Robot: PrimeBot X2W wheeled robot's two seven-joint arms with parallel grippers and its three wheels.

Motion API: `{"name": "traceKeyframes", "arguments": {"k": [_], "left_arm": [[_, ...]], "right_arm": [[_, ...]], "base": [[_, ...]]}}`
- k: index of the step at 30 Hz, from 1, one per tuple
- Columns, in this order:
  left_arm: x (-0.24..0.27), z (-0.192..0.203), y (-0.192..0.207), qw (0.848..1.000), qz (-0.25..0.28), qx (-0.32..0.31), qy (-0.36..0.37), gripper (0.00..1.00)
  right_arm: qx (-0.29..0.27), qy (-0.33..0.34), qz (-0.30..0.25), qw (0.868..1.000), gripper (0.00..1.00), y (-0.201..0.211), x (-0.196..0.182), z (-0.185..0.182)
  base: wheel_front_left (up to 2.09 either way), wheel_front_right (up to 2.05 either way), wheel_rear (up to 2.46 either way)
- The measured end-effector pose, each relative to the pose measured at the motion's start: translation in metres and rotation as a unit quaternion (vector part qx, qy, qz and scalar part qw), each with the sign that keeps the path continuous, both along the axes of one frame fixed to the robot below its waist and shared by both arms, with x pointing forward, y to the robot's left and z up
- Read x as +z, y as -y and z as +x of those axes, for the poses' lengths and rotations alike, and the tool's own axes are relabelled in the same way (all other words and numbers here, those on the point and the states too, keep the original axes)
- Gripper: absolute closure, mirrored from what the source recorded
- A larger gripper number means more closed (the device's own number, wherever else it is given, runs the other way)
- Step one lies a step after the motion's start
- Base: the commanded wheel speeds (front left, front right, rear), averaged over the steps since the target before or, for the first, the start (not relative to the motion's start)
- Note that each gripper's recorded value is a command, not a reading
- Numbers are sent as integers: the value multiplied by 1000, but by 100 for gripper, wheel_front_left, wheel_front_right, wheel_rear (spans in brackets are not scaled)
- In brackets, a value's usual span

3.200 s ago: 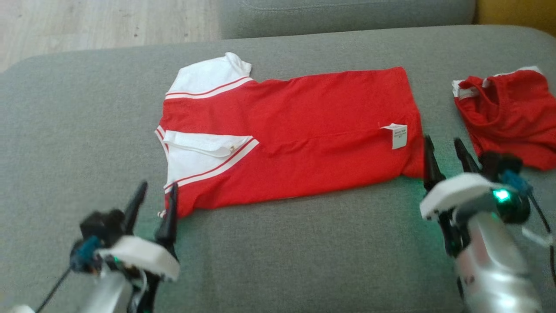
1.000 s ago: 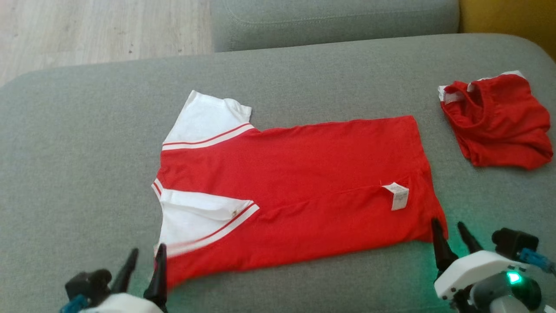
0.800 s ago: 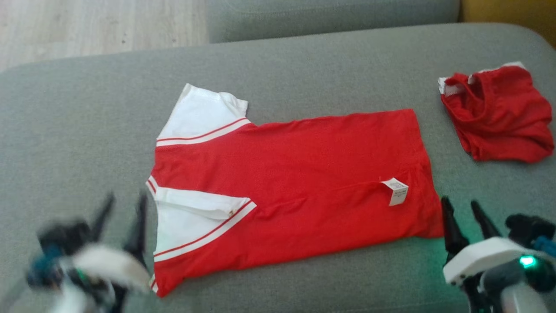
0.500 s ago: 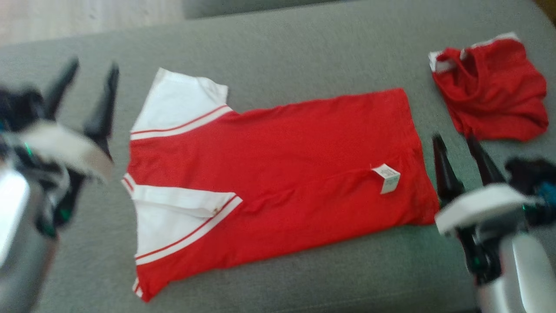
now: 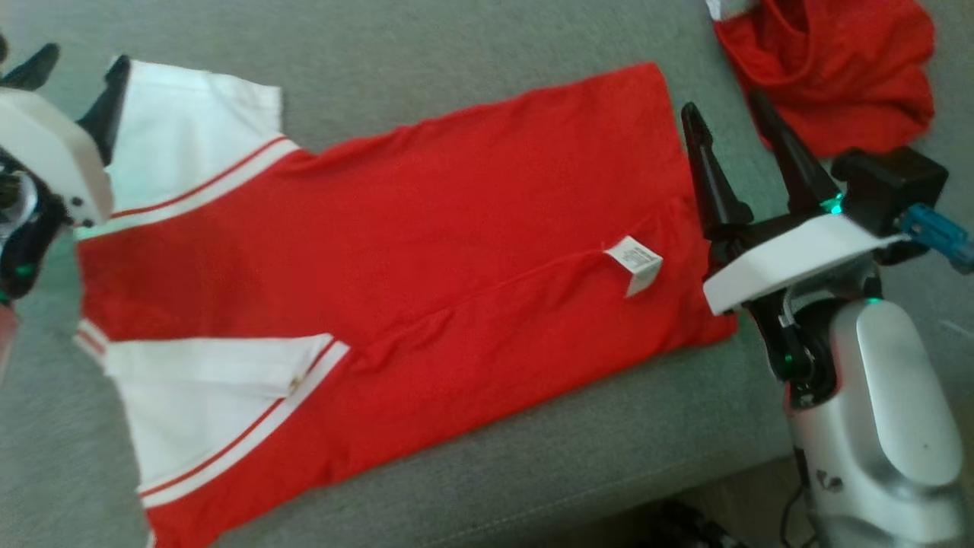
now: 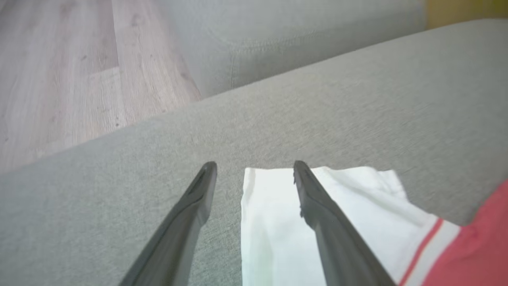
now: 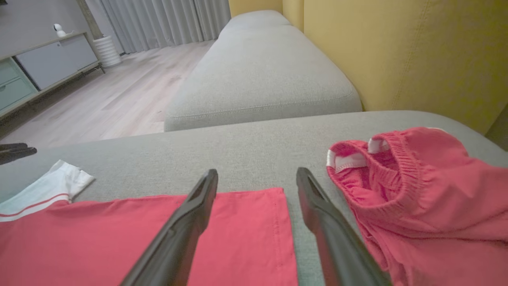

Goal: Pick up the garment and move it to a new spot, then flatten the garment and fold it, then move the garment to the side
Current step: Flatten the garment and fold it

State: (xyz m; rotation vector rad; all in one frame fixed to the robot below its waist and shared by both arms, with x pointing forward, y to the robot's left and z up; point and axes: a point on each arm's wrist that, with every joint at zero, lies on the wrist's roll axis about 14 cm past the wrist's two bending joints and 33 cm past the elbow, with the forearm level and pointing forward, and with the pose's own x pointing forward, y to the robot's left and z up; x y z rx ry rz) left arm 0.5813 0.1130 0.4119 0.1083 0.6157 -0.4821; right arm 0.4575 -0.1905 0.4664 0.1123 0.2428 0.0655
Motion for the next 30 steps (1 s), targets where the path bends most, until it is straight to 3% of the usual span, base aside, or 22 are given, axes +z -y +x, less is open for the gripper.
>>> {"name": "traceKeyframes", "arguments": {"k": [11,13,14,15,16,23,30], "left_arm": [[-52,7,8,997,27,-13,-65,2],[-53,4,9,997,35,-24,-69,30],[-53,3,10,996,37,-29,-71,56],[-53,0,13,996,39,-38,-73,74],[-53,-2,15,996,41,-44,-73,100],[-43,-6,15,997,38,-56,-44,100],[-17,-4,16,998,11,-54,15,100]], "right_arm": [[-26,-17,-7,999,0,20,-18,-1],[-26,-17,-6,1000,0,20,-19,-1],[-25,-17,-5,1000,0,19,-20,-1],[-23,-18,-6,1000,0,18,-20,0],[-19,-18,-8,1000,0,16,-20,2],[11,-42,-59,997,0,8,-21,37],[36,-136,-104,985,0,7,-54,54]], "base": [[0,0,0],[0,0,0],[0,0,0],[0,0,0],[0,0,0],[0,0,0],[0,0,0]]}}
